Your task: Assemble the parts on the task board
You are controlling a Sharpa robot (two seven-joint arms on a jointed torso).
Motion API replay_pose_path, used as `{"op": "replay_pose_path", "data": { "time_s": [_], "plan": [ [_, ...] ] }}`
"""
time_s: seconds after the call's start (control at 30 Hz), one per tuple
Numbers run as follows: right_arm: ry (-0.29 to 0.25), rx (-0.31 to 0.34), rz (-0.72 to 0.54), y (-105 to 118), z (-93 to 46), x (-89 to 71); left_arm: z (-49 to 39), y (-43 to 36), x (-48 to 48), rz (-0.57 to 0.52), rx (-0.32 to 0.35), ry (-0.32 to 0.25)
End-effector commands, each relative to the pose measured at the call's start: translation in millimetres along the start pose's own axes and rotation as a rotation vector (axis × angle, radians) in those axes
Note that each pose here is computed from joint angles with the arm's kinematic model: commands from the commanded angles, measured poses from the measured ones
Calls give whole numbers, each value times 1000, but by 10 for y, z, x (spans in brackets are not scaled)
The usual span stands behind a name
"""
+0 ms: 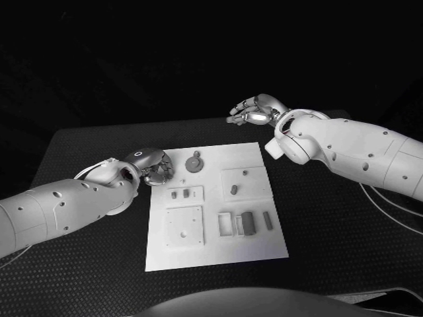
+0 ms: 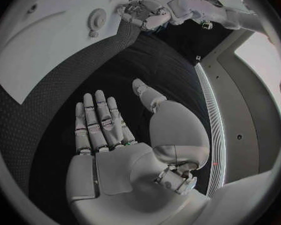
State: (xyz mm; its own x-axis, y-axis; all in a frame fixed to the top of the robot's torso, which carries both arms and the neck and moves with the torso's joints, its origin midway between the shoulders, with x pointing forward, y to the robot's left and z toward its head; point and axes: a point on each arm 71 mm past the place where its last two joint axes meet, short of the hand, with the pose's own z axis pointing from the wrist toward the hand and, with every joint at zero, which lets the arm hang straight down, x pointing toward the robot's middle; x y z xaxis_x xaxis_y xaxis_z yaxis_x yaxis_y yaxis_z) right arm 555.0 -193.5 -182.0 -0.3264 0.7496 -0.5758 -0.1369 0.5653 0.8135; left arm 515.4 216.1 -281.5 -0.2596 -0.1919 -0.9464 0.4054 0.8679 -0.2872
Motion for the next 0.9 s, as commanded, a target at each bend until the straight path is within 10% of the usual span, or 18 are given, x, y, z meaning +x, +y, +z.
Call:
{"op": "replay_pose_path", "data": {
  "time_s": [0.03,0.63,0.9],
  "plan": [
    [12,-6,1,2,-1,9,-9,-2,-55,-195,12,-71],
    [11,-3,1,-8,-6,4,-35,96,-26,-555,-20,-6],
    [12,-3,1,-8,-7,5,-27,48,-12,-551,17,16]
  ]
}}
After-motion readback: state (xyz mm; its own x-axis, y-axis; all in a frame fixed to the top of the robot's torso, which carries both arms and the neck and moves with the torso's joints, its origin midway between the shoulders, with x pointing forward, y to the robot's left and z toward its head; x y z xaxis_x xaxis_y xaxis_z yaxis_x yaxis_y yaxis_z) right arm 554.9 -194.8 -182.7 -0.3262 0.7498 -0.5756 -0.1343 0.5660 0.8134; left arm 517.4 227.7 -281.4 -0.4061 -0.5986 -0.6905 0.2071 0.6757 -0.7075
